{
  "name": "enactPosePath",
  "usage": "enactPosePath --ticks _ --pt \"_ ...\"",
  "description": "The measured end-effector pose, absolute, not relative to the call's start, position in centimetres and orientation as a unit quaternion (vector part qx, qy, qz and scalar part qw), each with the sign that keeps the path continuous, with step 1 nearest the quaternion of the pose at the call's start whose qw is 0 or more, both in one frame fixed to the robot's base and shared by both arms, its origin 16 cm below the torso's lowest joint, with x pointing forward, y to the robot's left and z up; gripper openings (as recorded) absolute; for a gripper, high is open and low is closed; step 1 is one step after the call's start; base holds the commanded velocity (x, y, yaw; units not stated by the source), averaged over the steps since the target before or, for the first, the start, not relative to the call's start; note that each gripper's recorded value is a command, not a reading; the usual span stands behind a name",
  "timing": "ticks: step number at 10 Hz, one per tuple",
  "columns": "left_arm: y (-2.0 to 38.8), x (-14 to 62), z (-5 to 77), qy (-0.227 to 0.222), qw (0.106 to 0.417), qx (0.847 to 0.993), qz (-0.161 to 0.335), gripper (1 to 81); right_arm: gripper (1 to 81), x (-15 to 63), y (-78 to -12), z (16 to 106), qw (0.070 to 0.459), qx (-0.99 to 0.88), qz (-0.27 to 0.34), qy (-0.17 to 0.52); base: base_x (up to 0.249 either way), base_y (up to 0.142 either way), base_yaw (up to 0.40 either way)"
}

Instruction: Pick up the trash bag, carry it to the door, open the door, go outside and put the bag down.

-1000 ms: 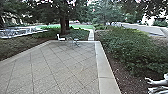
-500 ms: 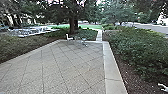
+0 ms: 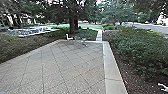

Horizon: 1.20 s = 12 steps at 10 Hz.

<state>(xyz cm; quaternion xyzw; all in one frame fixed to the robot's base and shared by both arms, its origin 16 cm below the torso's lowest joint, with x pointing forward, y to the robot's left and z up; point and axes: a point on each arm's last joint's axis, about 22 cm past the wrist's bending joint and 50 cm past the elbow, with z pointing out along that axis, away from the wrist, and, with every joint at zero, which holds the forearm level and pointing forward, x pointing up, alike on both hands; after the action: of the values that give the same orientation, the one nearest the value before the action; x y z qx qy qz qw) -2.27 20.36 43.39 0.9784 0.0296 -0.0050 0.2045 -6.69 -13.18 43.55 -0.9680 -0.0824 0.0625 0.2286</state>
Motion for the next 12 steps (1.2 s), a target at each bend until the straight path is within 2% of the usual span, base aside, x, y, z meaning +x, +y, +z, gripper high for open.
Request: enactPosePath --ticks 4,8,12 --pt "26.5 3.9 44.9 0.074 0.206 0.976 -0.015 1.0 81.1 -10.5 -13.4 44.4 0.244 -0.961 0.108 -0.069 0.0 0.0 0.0" --pt "30.0 12.0 45.9 0.123 0.22 0.967 -0.037 1.0 81.1 -15.1 -13.6 45.0 0.245 -0.954 0.166 -0.052 0.0 0.0 0.0" --pt "32.7 21.0 47.8 0.149 0.232 0.961 -0.025 1.0 81.1 -15.2 -13.9 44.9 0.241 -0.954 0.173 -0.048 0.0 0.0 0.0"
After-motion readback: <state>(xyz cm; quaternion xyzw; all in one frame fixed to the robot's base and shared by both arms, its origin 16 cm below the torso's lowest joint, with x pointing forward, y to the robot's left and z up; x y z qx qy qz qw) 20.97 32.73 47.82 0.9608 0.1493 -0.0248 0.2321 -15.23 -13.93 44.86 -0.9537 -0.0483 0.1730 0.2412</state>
